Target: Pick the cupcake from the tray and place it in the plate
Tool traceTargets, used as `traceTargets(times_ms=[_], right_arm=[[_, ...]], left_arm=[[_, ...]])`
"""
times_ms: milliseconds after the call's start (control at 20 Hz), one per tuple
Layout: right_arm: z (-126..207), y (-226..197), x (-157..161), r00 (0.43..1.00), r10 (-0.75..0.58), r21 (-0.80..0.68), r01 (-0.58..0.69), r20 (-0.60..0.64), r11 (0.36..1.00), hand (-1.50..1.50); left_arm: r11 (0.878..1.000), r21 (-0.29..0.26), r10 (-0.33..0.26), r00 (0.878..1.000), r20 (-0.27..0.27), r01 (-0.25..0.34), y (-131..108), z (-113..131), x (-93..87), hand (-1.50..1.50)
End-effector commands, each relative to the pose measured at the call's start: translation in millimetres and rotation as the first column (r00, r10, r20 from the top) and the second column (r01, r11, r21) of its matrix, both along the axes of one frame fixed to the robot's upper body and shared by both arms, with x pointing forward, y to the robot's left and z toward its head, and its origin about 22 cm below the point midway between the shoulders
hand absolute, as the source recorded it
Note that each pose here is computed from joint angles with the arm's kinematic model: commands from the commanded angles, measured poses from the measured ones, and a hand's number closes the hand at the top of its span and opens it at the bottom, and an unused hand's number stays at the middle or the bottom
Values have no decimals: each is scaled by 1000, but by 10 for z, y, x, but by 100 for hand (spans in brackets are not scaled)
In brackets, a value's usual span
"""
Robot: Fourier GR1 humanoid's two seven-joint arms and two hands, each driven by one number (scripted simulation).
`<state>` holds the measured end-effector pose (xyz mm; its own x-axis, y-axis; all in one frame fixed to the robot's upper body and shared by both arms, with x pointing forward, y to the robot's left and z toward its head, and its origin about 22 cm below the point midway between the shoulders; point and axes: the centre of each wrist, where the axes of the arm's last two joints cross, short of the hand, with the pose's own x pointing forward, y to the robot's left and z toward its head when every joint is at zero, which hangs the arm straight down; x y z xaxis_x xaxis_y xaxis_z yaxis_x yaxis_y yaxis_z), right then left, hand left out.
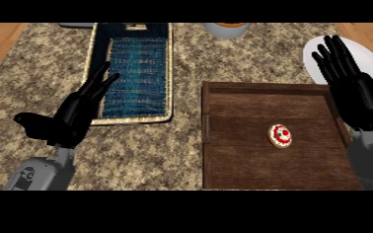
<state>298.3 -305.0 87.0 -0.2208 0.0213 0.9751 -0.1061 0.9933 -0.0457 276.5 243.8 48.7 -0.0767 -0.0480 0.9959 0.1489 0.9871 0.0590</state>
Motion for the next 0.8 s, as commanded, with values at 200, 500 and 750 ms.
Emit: traceTargets(times_ms=[200, 500, 750], right_arm=[[229, 167, 73, 997, 74, 463, -60, -13, 884, -150], [73, 132, -451, 907, -412, 304, 369, 89, 878, -150], [217, 422, -1086, 873, -470, 403, 387, 130, 830, -150]], left_arm=[[908, 364, 214, 977, 21, -207, 771, -191, -248, 0], [862, 436, 297, 955, -19, -259, 1002, -545, -667, 0], [871, 417, 292, 956, -12, -261, 894, -567, -751, 0]])
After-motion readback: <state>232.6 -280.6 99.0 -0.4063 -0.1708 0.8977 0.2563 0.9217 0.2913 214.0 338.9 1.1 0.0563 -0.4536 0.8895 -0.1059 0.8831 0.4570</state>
